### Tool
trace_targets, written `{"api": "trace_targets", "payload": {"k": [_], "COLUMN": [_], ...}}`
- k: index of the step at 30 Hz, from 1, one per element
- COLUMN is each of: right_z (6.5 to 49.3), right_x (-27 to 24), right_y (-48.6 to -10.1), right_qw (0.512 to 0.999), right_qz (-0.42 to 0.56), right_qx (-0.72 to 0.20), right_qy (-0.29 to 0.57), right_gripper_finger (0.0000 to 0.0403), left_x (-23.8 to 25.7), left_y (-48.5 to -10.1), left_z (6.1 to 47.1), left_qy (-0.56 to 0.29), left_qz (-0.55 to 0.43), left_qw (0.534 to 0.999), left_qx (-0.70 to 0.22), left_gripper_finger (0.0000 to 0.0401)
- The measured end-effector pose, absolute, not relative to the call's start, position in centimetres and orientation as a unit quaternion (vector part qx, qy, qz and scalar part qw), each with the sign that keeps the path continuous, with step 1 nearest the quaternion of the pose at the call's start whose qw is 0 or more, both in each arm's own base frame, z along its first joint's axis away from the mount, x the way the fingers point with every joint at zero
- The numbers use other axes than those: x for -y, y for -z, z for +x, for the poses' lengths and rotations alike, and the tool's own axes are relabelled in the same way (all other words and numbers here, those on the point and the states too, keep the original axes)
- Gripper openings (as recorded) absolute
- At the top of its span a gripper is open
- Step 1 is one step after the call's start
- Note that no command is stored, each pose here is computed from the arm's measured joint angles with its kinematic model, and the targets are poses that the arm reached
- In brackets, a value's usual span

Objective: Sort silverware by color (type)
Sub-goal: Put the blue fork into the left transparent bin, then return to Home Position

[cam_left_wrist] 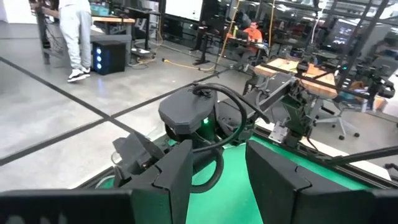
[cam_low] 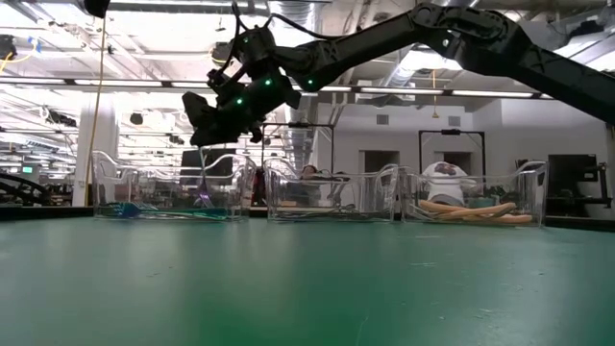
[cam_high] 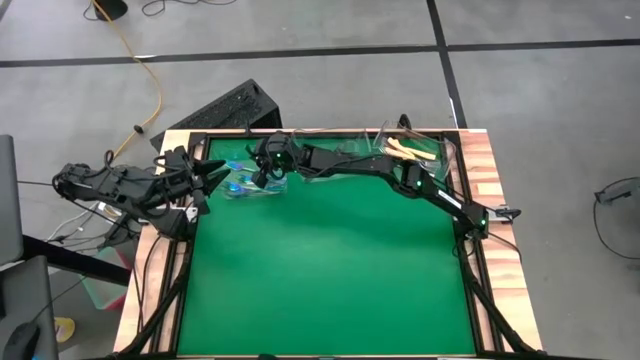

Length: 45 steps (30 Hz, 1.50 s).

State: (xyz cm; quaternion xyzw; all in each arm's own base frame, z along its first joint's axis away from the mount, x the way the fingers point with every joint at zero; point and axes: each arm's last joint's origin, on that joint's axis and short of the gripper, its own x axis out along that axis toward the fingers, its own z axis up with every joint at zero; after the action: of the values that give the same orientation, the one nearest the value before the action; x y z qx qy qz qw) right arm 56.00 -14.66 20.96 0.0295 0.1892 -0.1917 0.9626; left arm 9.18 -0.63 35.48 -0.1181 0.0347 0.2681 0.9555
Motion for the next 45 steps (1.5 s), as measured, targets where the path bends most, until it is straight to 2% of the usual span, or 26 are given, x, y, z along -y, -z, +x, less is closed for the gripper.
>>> {"api": "trace_targets", "payload": {"k": [3,10,25,31,36,42,45], "right_z": [56.0,55.9,55.9,54.2,51.4,45.9,42.8], "right_x": [14.8,14.8,14.7,14.2,13.3,10.8,9.5], "right_y": [-20.9,-20.4,-21.7,-28.5,-33.7,-41.7,-44.5], "right_qw": [0.962,0.959,0.966,0.978,0.979,0.981,0.977], "right_qz": [0.043,0.054,0.052,0.046,0.024,-0.038,-0.078], "right_qx": [-0.188,-0.199,-0.176,-0.115,-0.121,-0.124,-0.148], "right_qy": [0.195,0.196,0.181,0.167,0.16,0.142,0.132], "right_gripper_finger": [0.005,0.0096,0.0104,0.0104,0.0105,0.0103,0.0102], "left_x": [0.6,0.6,0.6,0.6,0.6,0.6,0.6], "left_y": [-35.4,-35.4,-35.4,-35.4,-35.4,-35.4,-35.4], "left_z": [9.2,9.2,9.2,9.2,9.2,9.2,9.2], "left_qy": [-0.269,-0.269,-0.269,-0.269,-0.269,-0.269,-0.268], "left_qz": [-0.116,-0.115,-0.116,-0.112,-0.114,-0.118,-0.119], "left_qw": [0.955,0.955,0.955,0.956,0.956,0.955,0.955], "left_qx": [-0.038,-0.04,-0.039,-0.04,-0.039,-0.038,-0.038], "left_gripper_finger": [0.0132,0.0132,0.0132,0.0132,0.0132,0.0132,0.0132]}}
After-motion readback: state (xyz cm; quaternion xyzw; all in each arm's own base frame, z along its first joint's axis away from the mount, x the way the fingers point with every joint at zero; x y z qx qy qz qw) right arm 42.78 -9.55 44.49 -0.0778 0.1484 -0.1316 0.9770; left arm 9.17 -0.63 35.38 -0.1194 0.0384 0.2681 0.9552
